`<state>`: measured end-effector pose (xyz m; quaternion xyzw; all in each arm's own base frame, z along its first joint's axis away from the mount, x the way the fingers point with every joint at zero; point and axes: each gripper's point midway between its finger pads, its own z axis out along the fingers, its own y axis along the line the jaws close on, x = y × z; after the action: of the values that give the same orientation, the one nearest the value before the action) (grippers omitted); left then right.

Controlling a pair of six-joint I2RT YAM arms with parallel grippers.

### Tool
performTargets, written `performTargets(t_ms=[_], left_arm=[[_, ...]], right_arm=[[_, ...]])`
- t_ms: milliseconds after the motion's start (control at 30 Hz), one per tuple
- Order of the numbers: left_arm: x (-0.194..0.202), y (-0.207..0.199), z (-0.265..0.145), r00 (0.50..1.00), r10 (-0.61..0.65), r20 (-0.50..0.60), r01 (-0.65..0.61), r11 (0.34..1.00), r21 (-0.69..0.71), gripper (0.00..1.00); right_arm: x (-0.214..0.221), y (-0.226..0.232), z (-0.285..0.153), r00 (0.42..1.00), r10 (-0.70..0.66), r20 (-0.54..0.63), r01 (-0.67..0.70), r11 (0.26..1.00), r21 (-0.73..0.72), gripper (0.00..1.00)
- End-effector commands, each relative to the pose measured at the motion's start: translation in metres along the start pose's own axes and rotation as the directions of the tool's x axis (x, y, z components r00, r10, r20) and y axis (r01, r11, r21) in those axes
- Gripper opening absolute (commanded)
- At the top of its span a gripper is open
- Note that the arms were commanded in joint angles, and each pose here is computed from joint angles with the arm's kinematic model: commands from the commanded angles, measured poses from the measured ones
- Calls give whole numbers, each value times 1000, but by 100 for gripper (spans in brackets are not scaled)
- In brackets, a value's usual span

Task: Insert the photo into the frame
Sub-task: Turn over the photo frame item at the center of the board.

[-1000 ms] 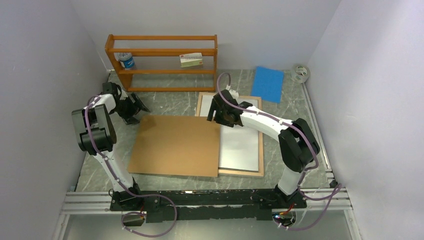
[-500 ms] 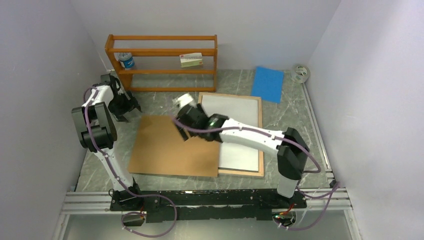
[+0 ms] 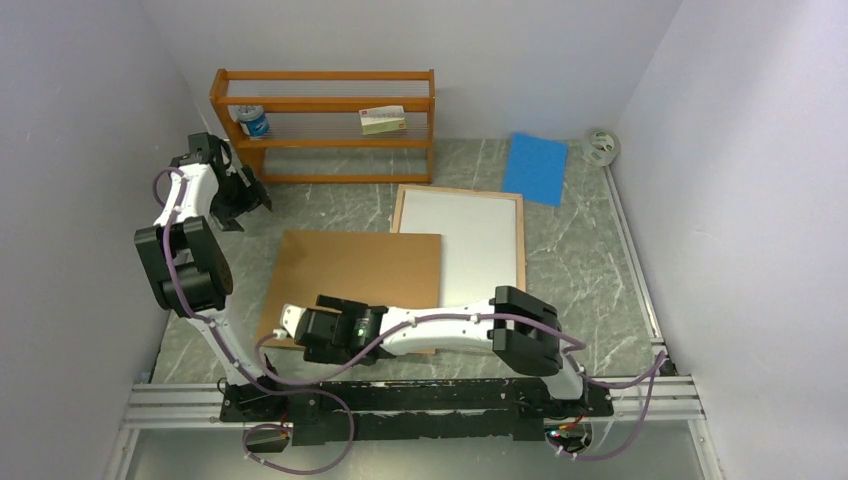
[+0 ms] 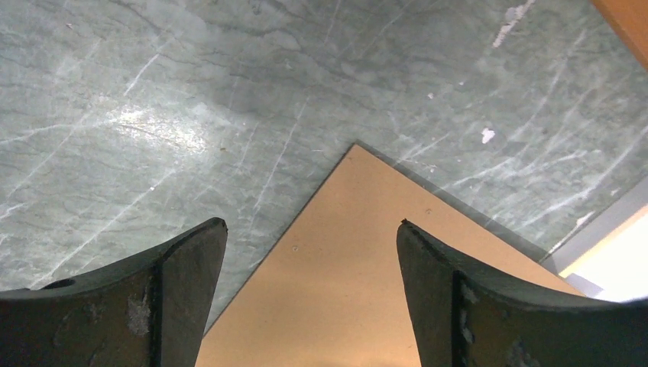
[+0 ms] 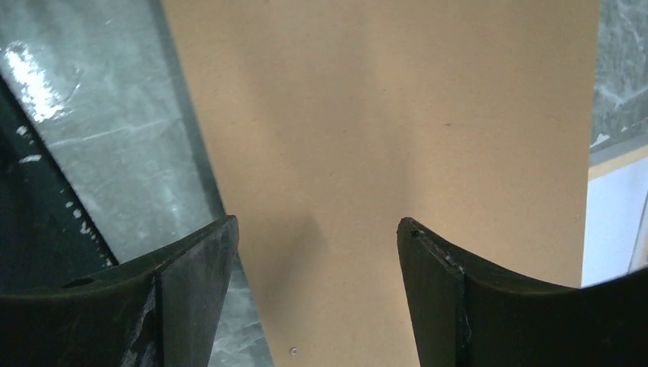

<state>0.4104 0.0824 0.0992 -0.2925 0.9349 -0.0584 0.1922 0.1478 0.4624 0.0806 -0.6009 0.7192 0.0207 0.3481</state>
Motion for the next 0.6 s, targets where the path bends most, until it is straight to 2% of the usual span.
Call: performTargets(t_ms=[0, 167, 467, 567], left_arm=[[-1, -12, -24, 999, 17, 31, -19, 997, 69, 87], [6, -9, -25, 1000, 17, 23, -19, 998, 67, 87], [7, -3, -28, 1000, 8, 27, -10, 998, 65, 87], [5, -2, -29, 1000, 1, 30, -3, 998, 67, 87]], right_arm=[[1, 12, -6, 989, -148, 1, 148, 988, 40, 79], [23, 26, 7, 969, -240, -51, 244, 964, 106, 78], [40, 32, 22, 961, -265, -82, 275, 949, 154, 76], [51, 28, 34, 959, -265, -103, 282, 932, 228, 65]])
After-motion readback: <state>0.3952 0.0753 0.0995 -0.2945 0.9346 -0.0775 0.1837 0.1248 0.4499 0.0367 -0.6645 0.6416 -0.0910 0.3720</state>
